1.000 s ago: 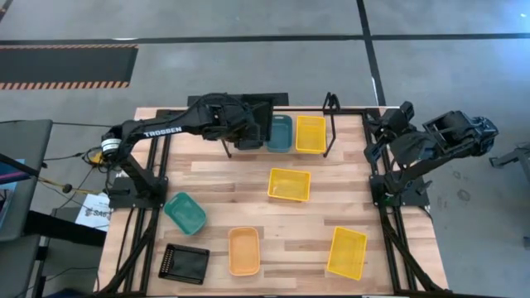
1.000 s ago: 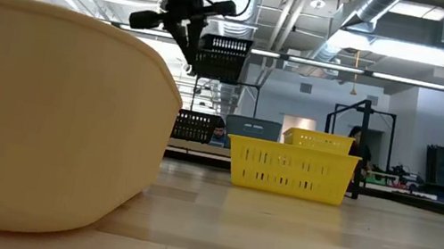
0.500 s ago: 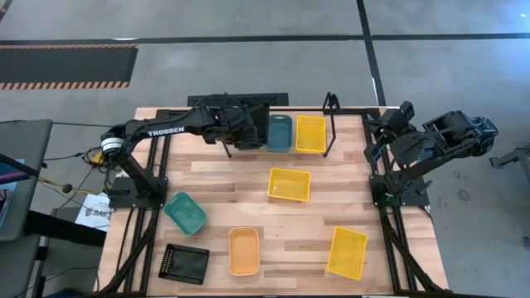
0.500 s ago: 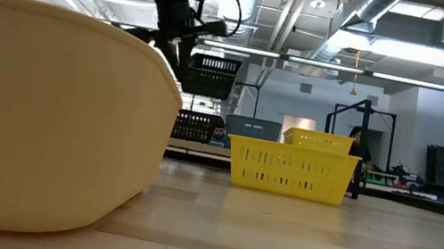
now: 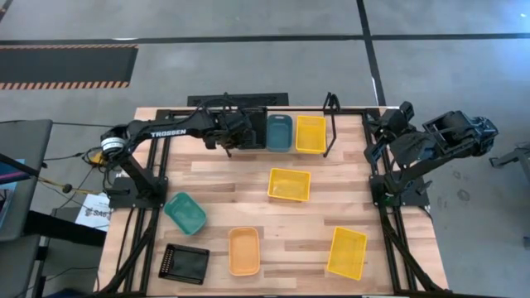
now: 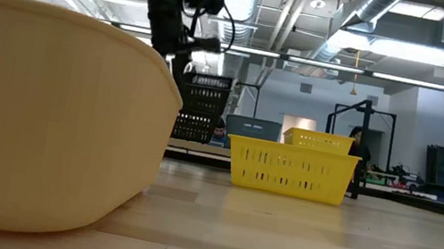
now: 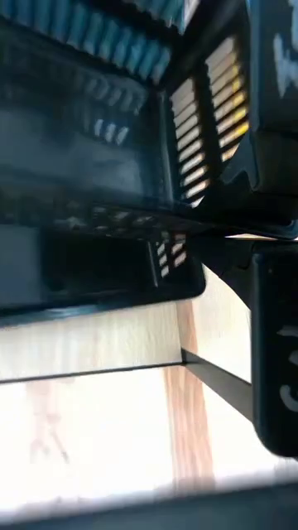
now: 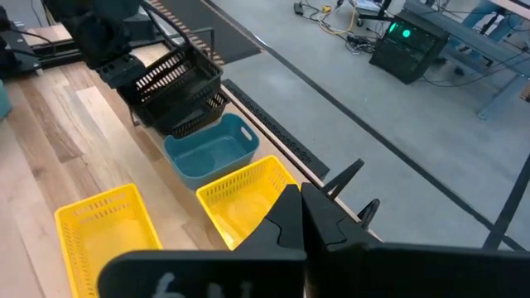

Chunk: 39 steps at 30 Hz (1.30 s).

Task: Stack baskets on shelf by color
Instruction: Stack the right black bin on the black bin

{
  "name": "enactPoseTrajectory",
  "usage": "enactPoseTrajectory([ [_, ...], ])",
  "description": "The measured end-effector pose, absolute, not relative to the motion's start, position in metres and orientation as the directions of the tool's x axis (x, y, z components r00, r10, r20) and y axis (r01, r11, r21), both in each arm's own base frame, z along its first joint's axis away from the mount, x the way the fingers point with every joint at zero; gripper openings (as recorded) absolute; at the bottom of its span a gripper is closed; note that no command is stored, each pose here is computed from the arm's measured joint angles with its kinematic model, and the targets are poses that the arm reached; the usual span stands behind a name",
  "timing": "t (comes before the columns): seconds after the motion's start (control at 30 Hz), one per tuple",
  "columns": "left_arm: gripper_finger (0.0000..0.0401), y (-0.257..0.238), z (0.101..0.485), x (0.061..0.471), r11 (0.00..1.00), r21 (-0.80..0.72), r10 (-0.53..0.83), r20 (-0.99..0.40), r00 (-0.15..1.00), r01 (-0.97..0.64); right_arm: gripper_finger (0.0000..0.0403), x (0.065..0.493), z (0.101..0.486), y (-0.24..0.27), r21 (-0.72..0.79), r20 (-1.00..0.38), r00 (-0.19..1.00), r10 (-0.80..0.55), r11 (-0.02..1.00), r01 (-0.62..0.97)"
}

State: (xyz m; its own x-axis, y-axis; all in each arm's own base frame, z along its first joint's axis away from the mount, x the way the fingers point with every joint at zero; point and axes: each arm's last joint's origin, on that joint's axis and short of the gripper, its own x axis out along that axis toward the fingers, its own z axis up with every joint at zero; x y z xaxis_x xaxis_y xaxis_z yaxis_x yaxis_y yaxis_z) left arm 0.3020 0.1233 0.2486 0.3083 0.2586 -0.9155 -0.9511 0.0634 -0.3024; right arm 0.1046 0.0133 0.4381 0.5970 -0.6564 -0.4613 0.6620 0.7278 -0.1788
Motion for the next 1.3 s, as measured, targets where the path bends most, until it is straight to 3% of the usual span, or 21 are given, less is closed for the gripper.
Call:
enactPoseTrajectory([
  [1.13, 0.0000, 0.1232, 0.2450, 0.2944, 0.048, -0.249, 0.224, -0.941, 0.253, -0.967, 0.0000, 0.1048, 0.4383, 0.0134, -0.201, -0.461, 0.598, -0.656, 0.734, 0.649],
  [1.3, 0.0000, 0.1237, 0.2454, 0.2955, 0.096, -0.248, 0.229, -0.937, 0.264, -0.964, 0.0000, 0.1049, 0.4383, 0.0134, -0.201, -0.461, 0.598, -0.656, 0.734, 0.649],
])
